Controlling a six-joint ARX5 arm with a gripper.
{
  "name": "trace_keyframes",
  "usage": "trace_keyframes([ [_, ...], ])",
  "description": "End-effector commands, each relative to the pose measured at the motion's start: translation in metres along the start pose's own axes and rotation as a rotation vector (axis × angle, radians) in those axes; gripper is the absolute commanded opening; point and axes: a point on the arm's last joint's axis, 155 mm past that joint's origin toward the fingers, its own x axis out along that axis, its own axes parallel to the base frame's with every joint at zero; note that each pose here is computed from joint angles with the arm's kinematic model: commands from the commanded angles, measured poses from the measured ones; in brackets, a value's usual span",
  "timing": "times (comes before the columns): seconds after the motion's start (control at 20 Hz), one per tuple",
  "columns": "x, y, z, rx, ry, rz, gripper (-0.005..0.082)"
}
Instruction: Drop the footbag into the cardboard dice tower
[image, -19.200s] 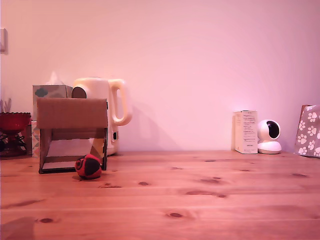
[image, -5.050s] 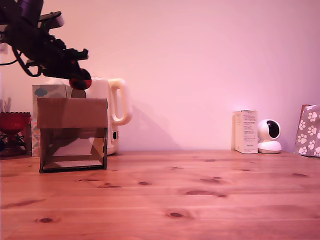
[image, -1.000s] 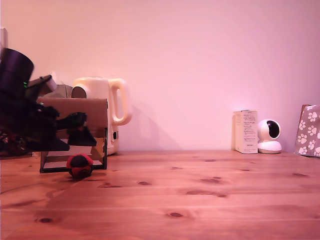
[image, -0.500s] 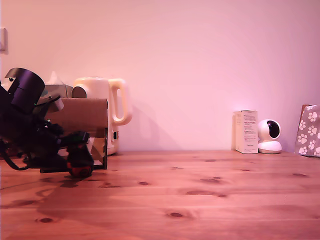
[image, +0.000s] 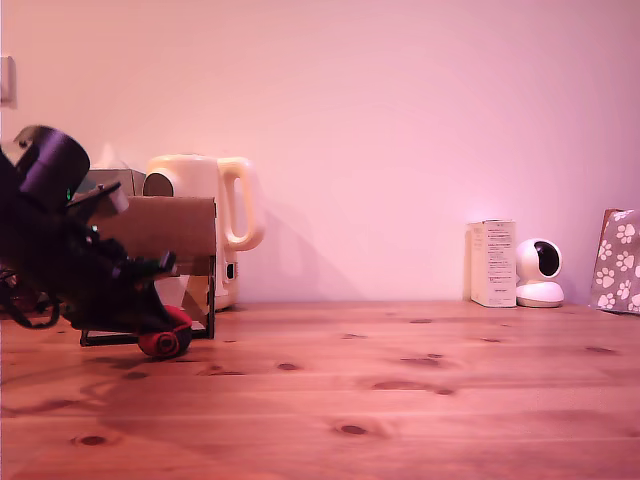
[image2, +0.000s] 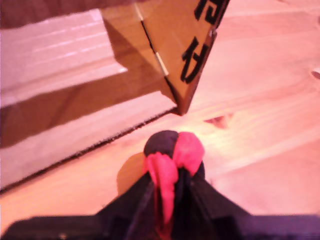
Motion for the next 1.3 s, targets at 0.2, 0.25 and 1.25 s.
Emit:
trace_keyframes([
  [0.2, -0.054, -0.03, 0.058, 0.056, -0.129, -0.037, 0.004],
  [0.25, -0.064, -0.035, 0.071, 0.07, -0.165, -0.039, 0.004],
  [1.25, -0.148, 0.014, 0.216, 0.184, -0.506, 0.217, 0.0041],
])
